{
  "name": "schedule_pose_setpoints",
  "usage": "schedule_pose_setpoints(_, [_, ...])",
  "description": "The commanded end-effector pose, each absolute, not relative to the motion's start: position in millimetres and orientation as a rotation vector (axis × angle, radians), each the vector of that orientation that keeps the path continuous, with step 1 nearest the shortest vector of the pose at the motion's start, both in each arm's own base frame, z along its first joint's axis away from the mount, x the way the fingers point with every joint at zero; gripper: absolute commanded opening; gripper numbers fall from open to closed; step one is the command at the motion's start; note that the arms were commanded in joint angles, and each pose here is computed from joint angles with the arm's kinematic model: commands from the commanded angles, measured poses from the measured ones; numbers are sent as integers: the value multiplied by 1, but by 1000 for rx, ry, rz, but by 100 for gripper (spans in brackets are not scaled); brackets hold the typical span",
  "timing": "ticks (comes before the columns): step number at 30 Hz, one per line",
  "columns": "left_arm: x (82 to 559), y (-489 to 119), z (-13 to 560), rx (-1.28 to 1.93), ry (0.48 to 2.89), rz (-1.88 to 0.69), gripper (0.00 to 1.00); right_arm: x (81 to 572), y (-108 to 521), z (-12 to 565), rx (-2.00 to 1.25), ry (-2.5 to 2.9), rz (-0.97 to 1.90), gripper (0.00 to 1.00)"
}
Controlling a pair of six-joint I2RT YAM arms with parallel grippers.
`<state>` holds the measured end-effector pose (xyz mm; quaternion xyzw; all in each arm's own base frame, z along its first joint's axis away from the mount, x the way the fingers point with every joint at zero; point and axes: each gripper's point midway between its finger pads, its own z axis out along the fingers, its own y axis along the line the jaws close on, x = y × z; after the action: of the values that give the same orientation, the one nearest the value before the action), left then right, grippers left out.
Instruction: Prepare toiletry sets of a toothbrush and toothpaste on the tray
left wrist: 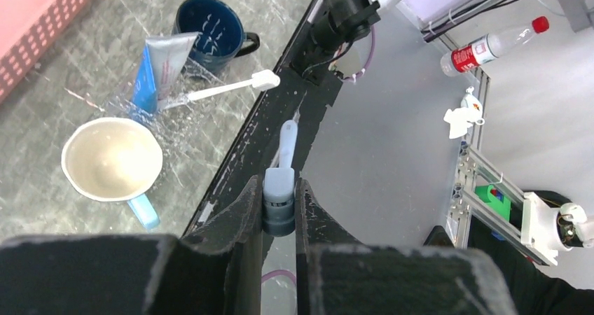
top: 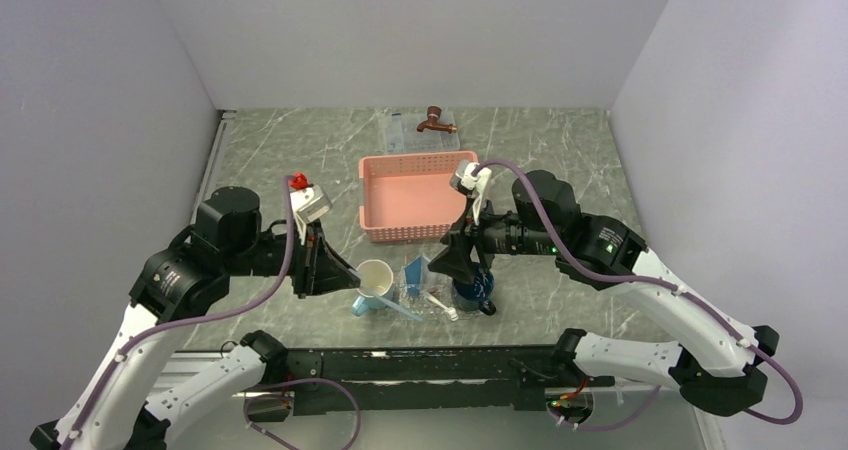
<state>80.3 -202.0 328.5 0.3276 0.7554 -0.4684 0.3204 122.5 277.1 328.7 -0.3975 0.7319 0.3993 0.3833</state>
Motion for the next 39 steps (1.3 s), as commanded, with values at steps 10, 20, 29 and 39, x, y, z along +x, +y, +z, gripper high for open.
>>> schedule_pose_setpoints(10, [89, -216, 298, 619, 2185, -993, 0, 152, 254, 307, -765, 1936, 854, 62])
schedule_pose_setpoints(20, [109, -222, 283, 495, 2218, -734, 0, 149, 242, 302, -712, 1924, 845, 62])
schedule_pose_setpoints(29, [120, -230, 285, 455, 2137, -678, 0, 149, 239, 294, -696, 1928, 837, 62])
schedule_pose_setpoints(39, [119, -240, 272, 514, 2159, -650, 0, 151, 240, 289, -700, 1938, 828, 62])
